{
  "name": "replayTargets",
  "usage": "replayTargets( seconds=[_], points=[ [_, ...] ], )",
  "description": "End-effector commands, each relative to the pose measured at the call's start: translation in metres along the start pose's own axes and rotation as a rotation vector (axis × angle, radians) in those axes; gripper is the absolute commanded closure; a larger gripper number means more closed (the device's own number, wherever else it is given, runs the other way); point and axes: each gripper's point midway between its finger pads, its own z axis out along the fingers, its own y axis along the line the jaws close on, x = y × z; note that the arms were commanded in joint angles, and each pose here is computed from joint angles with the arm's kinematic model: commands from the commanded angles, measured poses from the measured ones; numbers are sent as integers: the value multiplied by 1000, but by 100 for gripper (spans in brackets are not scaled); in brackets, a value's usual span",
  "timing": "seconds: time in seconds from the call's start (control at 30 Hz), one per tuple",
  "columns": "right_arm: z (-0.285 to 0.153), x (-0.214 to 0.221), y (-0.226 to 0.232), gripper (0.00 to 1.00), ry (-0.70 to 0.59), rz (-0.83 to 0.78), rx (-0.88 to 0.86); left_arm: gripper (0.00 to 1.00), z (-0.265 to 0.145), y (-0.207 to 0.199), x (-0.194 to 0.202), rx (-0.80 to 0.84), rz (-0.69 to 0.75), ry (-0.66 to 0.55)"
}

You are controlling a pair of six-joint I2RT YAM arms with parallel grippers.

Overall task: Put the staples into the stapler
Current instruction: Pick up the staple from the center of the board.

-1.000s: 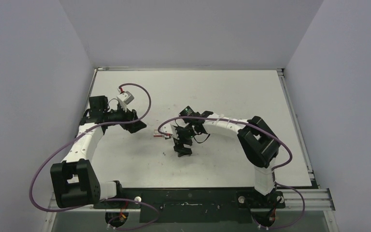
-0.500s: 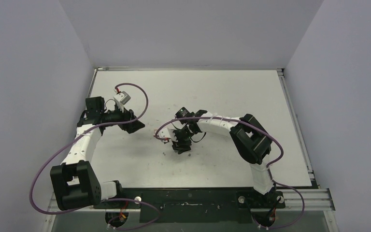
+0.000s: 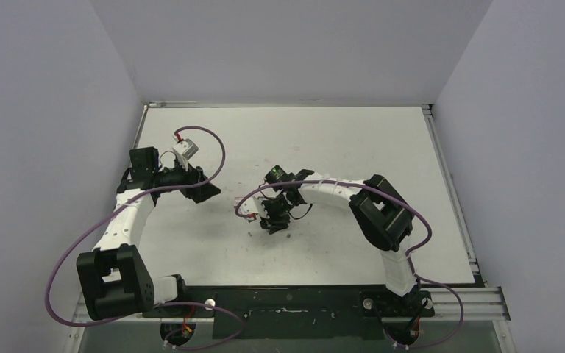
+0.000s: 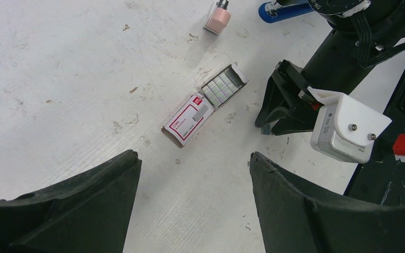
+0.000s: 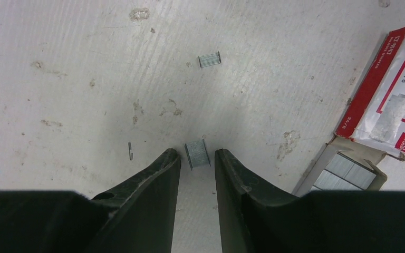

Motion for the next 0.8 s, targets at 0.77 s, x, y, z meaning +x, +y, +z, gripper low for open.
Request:
replayTargets(
  seconds=[0.77],
  points=[
    [-146,-77,-5,95,-610,466,29,25,30,-112,-25,414,689,-28]
  ],
)
